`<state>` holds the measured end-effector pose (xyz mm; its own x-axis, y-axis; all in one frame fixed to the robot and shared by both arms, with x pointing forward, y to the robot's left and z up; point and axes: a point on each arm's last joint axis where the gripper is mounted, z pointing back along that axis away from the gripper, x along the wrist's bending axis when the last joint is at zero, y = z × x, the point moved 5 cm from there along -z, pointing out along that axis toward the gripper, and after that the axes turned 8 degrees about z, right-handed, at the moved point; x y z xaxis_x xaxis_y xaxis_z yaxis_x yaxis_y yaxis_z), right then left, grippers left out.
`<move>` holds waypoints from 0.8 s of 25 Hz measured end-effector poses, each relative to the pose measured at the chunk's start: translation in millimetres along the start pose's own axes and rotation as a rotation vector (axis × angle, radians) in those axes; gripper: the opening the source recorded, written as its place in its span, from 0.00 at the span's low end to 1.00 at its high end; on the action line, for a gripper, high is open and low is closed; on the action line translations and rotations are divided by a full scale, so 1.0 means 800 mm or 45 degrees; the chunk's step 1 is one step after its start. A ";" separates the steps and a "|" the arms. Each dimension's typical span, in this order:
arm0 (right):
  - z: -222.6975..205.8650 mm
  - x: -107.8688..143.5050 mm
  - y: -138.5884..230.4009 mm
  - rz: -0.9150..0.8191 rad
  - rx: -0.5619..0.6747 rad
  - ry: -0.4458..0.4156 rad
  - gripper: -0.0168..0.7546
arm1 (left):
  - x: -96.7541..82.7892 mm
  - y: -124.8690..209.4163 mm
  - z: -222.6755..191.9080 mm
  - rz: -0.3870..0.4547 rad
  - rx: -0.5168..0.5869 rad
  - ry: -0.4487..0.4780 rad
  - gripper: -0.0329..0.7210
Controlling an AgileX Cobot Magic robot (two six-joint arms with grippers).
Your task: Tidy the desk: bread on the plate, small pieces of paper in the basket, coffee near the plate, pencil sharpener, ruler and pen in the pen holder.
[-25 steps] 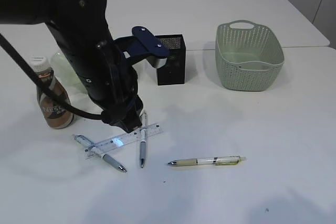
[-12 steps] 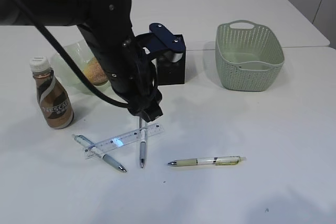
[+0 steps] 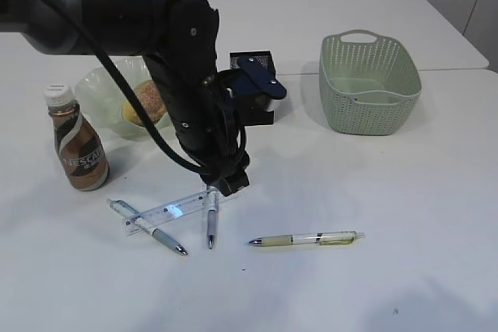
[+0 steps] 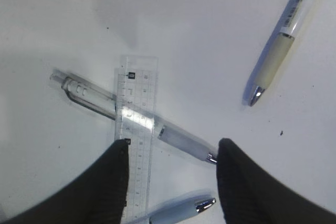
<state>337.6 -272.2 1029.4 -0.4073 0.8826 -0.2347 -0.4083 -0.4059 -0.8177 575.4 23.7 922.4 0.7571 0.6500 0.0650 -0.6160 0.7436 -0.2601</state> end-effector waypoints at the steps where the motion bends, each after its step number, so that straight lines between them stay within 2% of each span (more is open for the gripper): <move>1: 0.000 0.000 0.000 0.000 0.000 0.000 0.59 | -0.002 -0.001 -0.002 -0.007 -0.005 0.000 0.56; 9: 0.000 0.000 0.000 0.000 0.000 0.000 0.59 | -0.006 0.000 -0.027 -0.028 0.030 0.009 0.56; 20: 0.000 0.000 0.000 0.000 0.000 0.000 0.59 | -0.005 -0.004 -0.028 -0.107 -0.001 0.004 0.56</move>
<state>337.6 -272.2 1029.4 -0.4073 0.8826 -0.2347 -0.4083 -0.4059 -0.8177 579.0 15.1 901.2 0.8071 0.5845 0.0836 -0.5498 0.7956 -0.2544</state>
